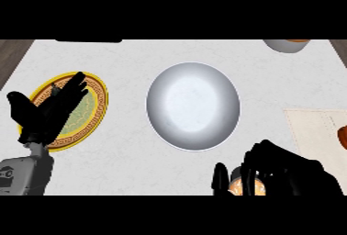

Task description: Pick the cupcake from the placemat and place it in the bowl

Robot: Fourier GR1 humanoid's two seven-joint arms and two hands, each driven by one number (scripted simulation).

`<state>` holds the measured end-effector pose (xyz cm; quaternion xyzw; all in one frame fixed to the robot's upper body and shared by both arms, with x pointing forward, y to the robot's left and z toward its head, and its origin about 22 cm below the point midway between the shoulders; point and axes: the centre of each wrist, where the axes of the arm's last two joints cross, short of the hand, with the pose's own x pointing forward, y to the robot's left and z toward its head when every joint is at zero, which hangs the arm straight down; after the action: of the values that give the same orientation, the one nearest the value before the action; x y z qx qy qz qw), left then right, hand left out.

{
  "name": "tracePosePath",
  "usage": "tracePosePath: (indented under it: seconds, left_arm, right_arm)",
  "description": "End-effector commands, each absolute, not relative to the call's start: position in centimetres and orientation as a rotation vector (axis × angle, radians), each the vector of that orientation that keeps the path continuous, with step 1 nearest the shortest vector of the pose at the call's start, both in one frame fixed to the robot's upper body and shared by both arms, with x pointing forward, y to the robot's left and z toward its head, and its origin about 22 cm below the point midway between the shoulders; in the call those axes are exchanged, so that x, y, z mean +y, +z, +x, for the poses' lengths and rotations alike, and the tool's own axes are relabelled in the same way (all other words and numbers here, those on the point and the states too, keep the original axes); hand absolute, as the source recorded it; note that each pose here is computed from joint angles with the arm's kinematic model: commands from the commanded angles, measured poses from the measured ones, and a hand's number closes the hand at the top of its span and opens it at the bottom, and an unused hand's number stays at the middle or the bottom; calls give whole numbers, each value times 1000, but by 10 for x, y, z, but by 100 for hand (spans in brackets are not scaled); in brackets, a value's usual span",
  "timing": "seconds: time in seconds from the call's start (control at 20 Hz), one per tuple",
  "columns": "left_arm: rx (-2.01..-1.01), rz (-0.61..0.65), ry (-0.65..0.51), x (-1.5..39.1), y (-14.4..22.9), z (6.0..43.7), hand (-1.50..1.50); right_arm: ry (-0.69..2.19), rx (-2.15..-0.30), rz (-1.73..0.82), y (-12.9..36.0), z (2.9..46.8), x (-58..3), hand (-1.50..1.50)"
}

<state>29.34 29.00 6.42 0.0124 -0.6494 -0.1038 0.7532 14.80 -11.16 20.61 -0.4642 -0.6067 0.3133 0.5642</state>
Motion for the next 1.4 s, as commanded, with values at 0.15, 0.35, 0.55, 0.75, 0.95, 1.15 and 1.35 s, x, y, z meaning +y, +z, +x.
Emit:
tracePosePath:
  seconds: [0.15,0.35,0.55,0.75,0.95,1.15,1.35]
  left_arm:
    - [-1422,17,-244,286,69,296,0]
    - [-1418,27,-240,288,63,297,0]
    - [-1438,16,-251,290,66,301,0]
    - [-1429,24,-224,290,63,298,0]
    - [-1434,12,-237,285,57,300,0]
    - [-1421,13,-256,283,74,301,0]
    - [-1427,10,-236,292,74,301,0]
  right_arm:
    - [607,-1330,-1099,240,199,-92,150]
    - [576,-1272,-1118,252,234,-76,150]
    - [557,-1228,-1113,253,284,-66,150]
    - [564,-1226,-1052,245,324,-74,150]
    - [547,-1245,-942,235,361,-73,150]
    - [581,-1225,-939,188,396,-74,150]
    - [359,-1173,-722,172,408,-107,150]
